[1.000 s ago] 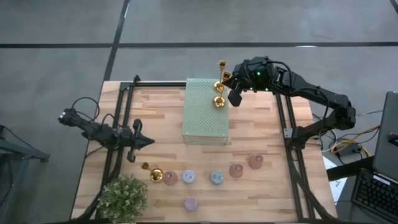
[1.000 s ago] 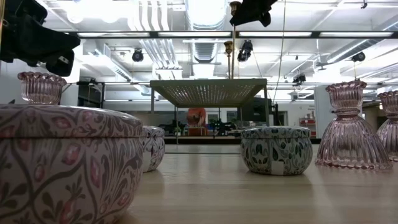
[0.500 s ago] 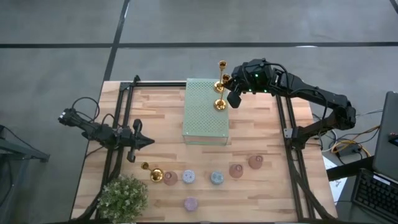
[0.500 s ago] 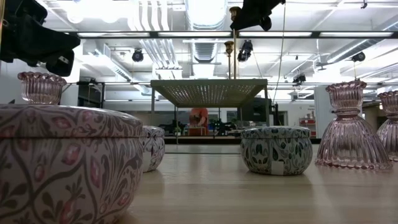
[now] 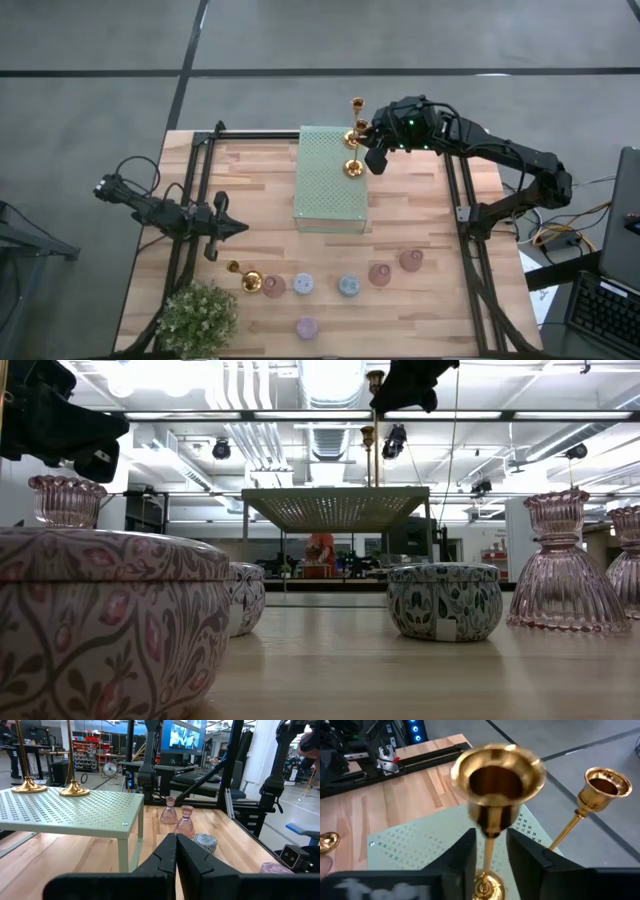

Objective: Pick & Place candle stick holders
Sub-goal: Move the pink candle holders to the center

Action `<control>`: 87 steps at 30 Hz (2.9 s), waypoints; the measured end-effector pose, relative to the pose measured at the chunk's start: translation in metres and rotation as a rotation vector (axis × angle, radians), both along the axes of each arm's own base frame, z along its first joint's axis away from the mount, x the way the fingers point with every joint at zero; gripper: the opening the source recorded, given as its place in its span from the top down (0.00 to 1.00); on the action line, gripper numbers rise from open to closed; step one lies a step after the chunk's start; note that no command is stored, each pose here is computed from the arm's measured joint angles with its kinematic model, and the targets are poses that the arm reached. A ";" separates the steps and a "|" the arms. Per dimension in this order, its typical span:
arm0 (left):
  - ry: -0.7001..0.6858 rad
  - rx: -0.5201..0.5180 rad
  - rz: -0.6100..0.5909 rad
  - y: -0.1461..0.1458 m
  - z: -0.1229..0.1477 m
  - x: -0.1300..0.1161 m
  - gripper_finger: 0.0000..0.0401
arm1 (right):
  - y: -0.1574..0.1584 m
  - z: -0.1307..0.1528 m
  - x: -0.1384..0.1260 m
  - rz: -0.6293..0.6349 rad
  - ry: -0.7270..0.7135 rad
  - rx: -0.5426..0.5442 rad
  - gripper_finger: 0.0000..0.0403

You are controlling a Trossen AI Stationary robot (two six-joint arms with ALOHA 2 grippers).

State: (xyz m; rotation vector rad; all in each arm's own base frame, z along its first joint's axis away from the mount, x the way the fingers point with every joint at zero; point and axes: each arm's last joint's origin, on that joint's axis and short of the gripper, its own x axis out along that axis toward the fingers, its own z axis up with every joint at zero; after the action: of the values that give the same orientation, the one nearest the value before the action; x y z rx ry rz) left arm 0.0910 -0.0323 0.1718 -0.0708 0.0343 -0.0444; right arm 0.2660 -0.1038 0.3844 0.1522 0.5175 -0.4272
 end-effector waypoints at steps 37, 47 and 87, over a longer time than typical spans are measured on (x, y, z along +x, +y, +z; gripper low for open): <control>0.000 0.000 0.000 0.000 0.000 0.000 0.97 | 0.098 0.023 -0.065 0.269 -0.049 0.126 0.40; 0.000 0.000 0.000 0.000 0.000 0.000 0.97 | 0.145 0.003 -0.050 0.452 -0.027 0.180 0.41; 0.000 0.000 0.000 0.000 0.000 0.000 0.97 | 0.243 -0.101 0.027 0.725 0.100 0.130 0.45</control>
State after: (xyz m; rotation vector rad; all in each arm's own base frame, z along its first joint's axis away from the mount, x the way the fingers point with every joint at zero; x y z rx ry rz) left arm 0.0909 -0.0323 0.1718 -0.0706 0.0341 -0.0445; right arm 0.2931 0.1392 0.2836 0.0601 0.6587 0.3090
